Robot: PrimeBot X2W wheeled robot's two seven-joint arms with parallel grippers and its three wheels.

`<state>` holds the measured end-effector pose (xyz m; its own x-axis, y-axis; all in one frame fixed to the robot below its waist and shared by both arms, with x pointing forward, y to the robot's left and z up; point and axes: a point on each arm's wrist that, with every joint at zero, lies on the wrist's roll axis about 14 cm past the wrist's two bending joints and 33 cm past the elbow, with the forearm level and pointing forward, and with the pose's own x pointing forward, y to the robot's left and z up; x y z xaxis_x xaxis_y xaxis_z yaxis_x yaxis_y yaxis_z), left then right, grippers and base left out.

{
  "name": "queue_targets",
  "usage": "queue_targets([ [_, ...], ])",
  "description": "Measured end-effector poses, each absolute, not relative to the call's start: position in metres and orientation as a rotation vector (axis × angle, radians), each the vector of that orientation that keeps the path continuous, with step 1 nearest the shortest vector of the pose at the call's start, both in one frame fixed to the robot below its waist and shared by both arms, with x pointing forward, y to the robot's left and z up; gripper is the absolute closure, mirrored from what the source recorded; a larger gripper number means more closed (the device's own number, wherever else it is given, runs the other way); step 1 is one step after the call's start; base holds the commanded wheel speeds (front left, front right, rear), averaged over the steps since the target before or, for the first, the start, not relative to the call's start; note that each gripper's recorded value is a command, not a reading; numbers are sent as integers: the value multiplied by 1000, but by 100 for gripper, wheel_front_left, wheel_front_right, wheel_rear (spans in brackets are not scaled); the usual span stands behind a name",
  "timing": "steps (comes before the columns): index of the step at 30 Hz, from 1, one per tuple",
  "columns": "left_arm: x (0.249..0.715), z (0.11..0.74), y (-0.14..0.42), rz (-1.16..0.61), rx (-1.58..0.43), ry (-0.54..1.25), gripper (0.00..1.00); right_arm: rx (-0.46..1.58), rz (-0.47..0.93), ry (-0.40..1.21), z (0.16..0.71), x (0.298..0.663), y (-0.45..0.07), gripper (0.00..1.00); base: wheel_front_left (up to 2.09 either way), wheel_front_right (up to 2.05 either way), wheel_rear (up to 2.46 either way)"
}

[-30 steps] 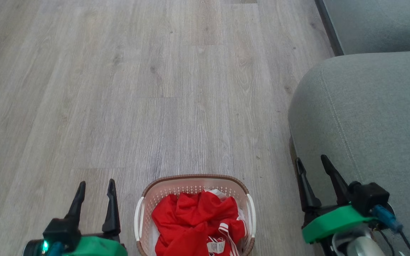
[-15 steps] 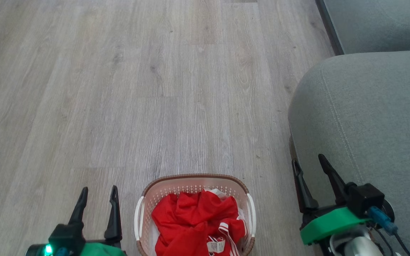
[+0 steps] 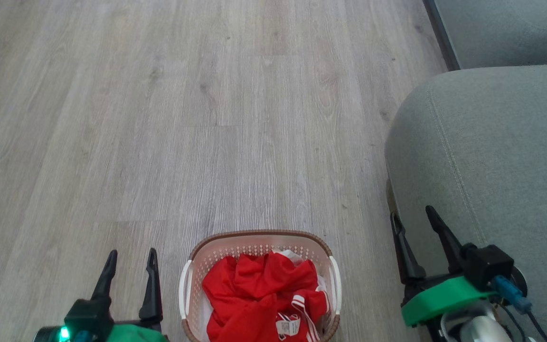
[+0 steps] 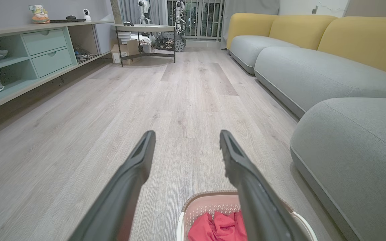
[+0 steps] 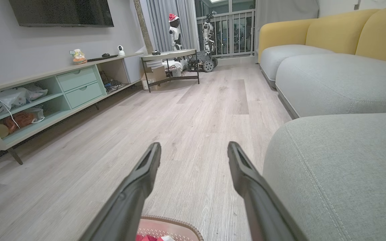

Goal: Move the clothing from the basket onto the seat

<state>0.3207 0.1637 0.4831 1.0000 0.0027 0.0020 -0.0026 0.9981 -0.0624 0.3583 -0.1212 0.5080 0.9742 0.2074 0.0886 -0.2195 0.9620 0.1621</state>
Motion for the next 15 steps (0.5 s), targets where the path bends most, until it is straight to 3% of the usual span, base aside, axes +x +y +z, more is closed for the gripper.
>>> queue_targets([
  [15, 333, 464, 147, -59, -69, 63, 0, 177, 180, -51, 500, 373, -133, 0, 0, 0, 0],
])
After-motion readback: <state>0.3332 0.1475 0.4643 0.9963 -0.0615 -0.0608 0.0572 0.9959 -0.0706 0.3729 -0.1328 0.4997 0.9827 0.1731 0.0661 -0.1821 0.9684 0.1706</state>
